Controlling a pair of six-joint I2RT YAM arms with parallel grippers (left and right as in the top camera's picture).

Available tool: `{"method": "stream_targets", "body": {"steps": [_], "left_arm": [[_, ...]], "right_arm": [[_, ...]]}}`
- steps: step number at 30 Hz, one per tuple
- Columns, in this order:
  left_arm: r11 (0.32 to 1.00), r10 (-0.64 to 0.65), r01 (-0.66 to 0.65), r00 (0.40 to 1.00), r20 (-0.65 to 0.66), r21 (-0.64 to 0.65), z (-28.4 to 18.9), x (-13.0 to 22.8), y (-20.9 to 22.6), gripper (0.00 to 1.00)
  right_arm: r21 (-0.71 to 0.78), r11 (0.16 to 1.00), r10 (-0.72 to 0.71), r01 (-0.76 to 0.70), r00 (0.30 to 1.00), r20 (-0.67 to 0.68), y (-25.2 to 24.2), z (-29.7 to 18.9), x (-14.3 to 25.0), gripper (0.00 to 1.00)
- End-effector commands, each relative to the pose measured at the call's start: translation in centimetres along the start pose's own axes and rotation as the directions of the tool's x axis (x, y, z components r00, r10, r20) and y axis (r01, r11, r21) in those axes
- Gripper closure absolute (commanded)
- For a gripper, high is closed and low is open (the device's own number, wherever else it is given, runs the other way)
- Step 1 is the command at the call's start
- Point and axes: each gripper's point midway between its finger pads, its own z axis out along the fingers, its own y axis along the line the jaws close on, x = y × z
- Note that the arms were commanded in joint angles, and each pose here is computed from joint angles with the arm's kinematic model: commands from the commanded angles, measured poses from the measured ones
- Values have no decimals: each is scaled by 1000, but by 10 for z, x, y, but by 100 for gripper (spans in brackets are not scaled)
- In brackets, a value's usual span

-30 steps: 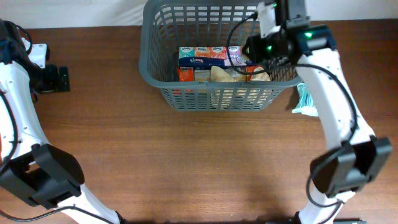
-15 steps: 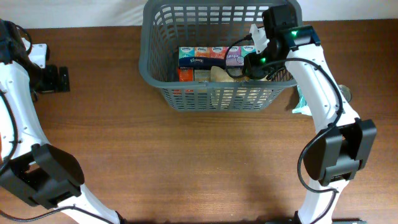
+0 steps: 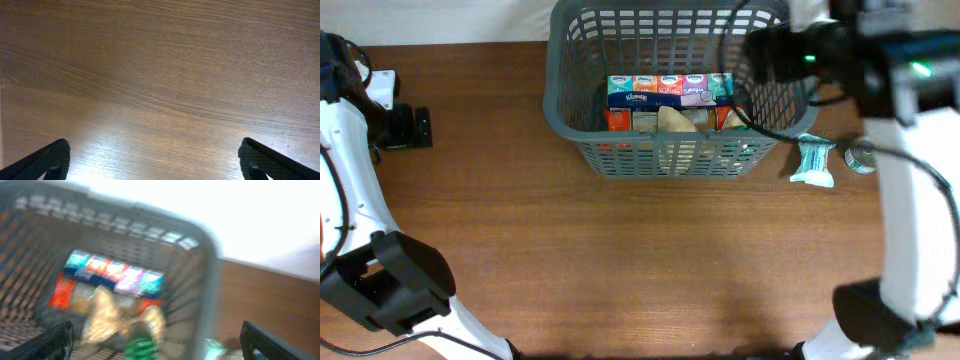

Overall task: Pack container
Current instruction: 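Retract right gripper from the basket toward the tuna can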

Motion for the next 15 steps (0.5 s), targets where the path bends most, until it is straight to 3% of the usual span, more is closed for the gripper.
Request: {"method": "stream_targets", "body": {"steps": [1,4,8,9,12,15], "left_arm": [[1000,-17,17,1000,1,10,0,1,-1,1],[1000,-17,17,1000,1,10,0,1,-1,1],[1000,-17,17,1000,1,10,0,1,-1,1],[1000,-17,17,1000,1,10,0,1,-1,1],[1000,-17,17,1000,1,10,0,1,-1,1],[1000,-17,17,1000,1,10,0,1,-1,1]], "right_arm": [[293,948,109,-125,991,72,-76,-46,-1,1],[382,882,259,-277,961,99,-128,-55,16,1],[394,793,490,-465,871,42,-185,-25,63,1],[377,748,598,-546,801,-28,-201,4,95,1],[417,652,739,-633,653,-164,-222,66,164,1],[446,630,769,-636,592,-241,-226,104,200,1]]}}
